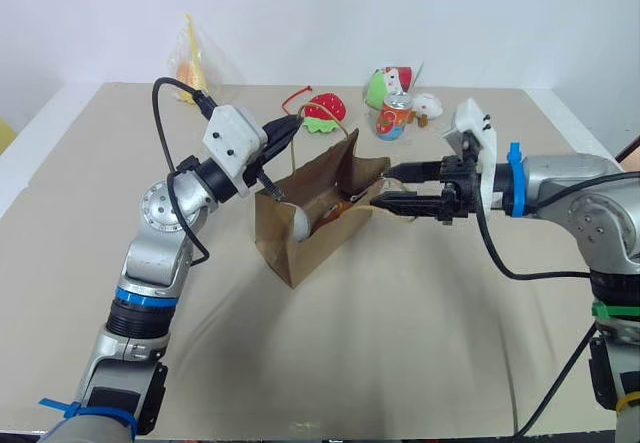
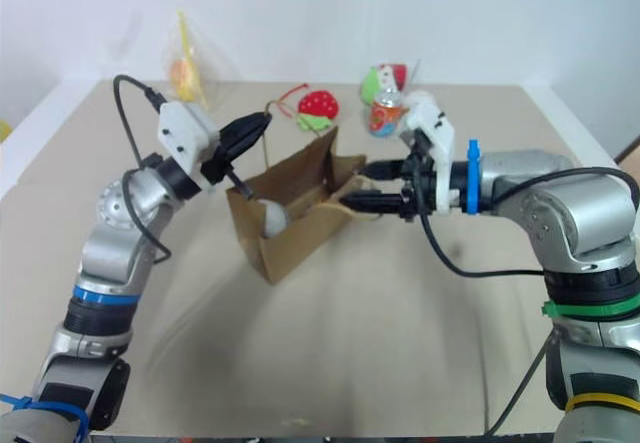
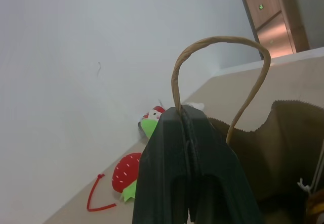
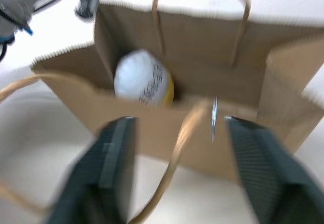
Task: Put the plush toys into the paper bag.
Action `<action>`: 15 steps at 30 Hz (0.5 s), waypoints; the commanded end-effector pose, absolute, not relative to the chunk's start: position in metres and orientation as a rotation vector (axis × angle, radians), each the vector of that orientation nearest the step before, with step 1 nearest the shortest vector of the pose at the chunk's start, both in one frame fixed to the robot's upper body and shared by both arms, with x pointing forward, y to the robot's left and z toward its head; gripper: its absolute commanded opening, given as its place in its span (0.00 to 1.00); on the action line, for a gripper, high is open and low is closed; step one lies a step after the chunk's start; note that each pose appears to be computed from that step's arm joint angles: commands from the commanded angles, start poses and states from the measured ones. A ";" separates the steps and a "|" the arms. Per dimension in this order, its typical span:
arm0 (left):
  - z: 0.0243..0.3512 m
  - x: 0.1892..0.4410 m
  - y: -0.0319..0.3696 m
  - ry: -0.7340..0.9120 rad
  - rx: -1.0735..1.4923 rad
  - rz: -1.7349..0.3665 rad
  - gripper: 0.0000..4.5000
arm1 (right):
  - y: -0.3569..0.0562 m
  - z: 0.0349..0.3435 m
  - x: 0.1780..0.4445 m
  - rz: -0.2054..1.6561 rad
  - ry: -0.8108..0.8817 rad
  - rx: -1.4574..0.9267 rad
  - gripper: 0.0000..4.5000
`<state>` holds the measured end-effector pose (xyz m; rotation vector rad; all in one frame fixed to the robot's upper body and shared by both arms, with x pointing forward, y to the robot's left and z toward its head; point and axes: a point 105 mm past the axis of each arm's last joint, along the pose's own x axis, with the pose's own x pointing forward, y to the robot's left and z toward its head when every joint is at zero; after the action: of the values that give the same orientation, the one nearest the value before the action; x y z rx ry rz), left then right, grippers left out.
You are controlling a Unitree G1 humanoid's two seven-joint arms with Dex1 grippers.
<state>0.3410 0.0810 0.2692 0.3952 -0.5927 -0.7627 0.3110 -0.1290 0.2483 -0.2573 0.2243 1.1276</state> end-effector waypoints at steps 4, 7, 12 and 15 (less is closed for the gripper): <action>0.273 0.329 0.084 -0.595 0.367 -0.830 0.14 | -0.150 0.311 0.311 1.129 -0.011 -0.206 1.00; 0.273 0.327 0.085 -0.579 0.333 -0.857 0.34 | -0.158 0.321 0.316 1.091 -0.068 -0.214 1.00; 0.280 0.320 0.091 -0.562 0.249 -0.916 0.83 | -0.136 0.324 0.294 1.234 -0.114 -0.230 1.00; 0.288 0.309 0.102 -0.541 0.213 -0.979 1.00 | -0.115 0.313 0.268 1.390 -0.066 -0.280 0.83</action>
<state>0.3306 0.0869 0.2633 0.2541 -0.5041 -0.8977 0.3127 -0.1472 0.3113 -0.1819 -0.0505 1.1554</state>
